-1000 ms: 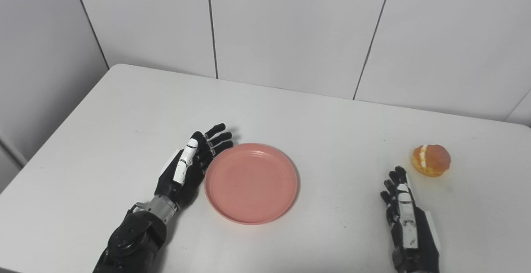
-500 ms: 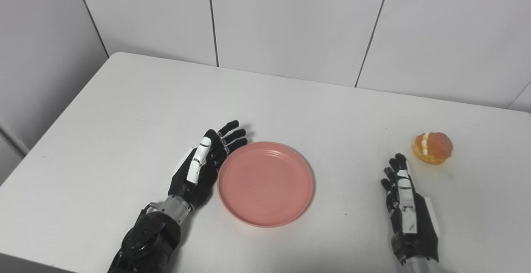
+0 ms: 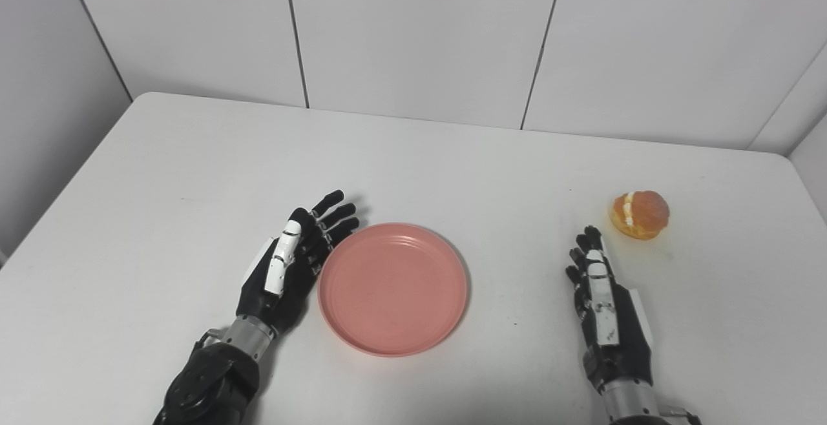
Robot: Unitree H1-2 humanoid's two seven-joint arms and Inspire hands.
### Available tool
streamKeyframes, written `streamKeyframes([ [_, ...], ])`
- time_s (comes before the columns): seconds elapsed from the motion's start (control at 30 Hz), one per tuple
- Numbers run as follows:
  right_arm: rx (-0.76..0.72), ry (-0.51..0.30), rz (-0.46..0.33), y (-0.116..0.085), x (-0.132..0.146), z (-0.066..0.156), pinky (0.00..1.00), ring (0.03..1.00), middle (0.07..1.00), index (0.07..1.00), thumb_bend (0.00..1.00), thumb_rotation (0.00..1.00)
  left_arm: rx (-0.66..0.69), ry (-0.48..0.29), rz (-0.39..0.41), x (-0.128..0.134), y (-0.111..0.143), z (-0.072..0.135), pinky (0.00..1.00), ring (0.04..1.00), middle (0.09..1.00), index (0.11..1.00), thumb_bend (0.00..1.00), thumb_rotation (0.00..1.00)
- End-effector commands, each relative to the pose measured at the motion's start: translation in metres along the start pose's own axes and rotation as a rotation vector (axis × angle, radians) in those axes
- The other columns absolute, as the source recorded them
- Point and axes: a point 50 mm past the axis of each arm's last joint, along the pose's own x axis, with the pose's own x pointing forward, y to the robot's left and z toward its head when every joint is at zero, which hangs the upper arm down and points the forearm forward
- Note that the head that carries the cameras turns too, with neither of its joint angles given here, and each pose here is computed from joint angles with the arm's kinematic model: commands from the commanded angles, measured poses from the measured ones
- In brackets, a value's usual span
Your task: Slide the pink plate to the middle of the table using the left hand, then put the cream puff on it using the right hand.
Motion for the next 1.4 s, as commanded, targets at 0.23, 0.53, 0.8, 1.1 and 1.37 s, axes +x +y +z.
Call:
streamKeyframes([
  [0.23,-0.032,-0.092,0.01,0.001,0.0,0.024,1.0,1.0,1.0,1.0,0.4,1.0,0.002,0.07,-0.005,-0.018,0.003,-0.015,0.93,0.869,0.871,0.867,0.49,1.0],
  [0.53,-0.154,-0.212,-0.04,-0.011,0.008,0.055,1.0,0.969,0.992,1.0,0.5,1.0,0.013,0.058,-0.02,-0.021,0.019,-0.022,0.93,0.882,0.885,0.877,0.47,1.0],
  [0.8,-0.376,-0.306,-0.079,-0.024,0.011,0.092,0.99,0.971,0.99,1.0,0.53,1.0,-0.032,0.058,-0.014,-0.022,0.029,-0.027,0.97,0.905,0.902,0.887,0.45,1.0],
  [1.1,-0.607,-0.36,-0.127,-0.033,0.021,0.122,0.9,0.938,0.985,0.995,0.64,0.94,-0.048,0.062,0.012,-0.022,0.039,-0.032,0.97,0.898,0.888,0.867,0.43,1.0],
  [1.37,-0.843,-0.335,-0.194,-0.045,0.031,0.144,0.82,0.917,0.966,0.978,0.73,0.9,-0.063,0.077,0.021,-0.022,0.047,-0.034,0.97,0.899,0.891,0.867,0.42,1.0],
])
